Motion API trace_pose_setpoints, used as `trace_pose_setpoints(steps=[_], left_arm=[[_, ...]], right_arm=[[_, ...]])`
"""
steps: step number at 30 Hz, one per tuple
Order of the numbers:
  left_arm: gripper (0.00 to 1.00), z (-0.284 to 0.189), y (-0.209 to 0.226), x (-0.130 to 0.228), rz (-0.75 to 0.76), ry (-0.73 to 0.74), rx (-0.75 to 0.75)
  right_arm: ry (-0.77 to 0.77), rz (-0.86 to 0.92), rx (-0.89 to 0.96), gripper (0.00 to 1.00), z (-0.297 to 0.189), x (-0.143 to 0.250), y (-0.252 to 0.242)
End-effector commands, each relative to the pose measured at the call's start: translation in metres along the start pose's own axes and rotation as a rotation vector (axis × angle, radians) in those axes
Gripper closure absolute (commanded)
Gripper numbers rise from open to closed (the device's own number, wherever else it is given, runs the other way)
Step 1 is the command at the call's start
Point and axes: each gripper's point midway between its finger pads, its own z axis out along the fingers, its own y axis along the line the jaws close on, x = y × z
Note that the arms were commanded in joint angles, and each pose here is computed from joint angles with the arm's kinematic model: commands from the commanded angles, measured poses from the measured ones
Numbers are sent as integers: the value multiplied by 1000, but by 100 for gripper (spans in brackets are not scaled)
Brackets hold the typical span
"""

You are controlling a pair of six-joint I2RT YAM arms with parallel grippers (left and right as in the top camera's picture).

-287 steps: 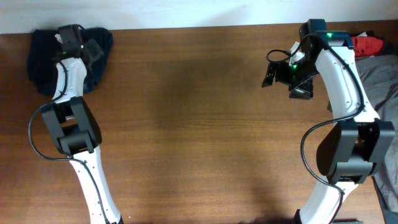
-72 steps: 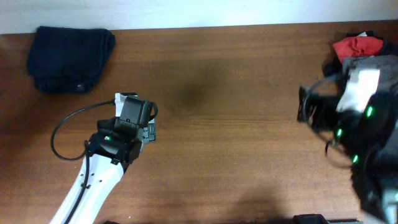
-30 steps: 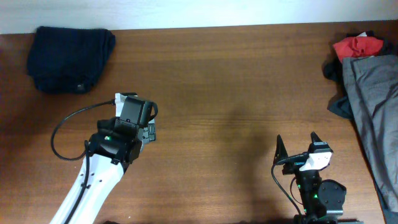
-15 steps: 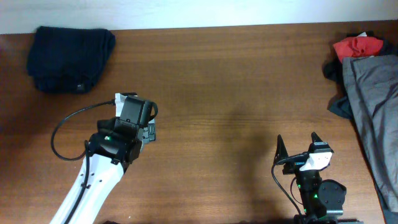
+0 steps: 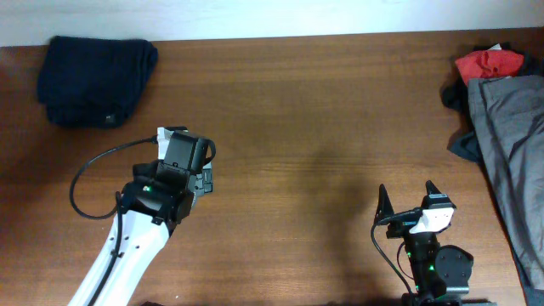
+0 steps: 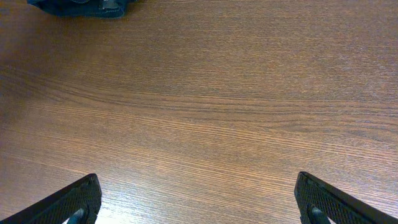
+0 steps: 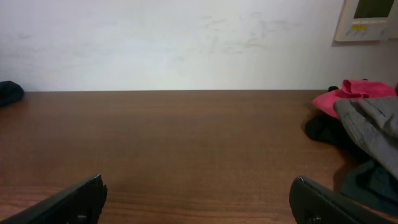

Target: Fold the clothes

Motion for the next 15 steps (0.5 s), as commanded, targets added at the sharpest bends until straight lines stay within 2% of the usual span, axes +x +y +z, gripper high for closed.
trace_pose_setpoints(steps=[1, 7, 12, 15], left_arm=[[1, 1, 1, 0, -6, -2, -13], [1, -6, 6, -1, -32, -43, -7], [1, 4, -1, -1, -107, -203, 52], [1, 13, -1, 2, -133, -348, 93]], right_arm=[[2, 3, 22, 1, 0, 2, -5], [2, 3, 22, 1, 0, 2, -5], [2, 3, 22, 1, 0, 2, -5], [2, 3, 22, 1, 0, 2, -5]])
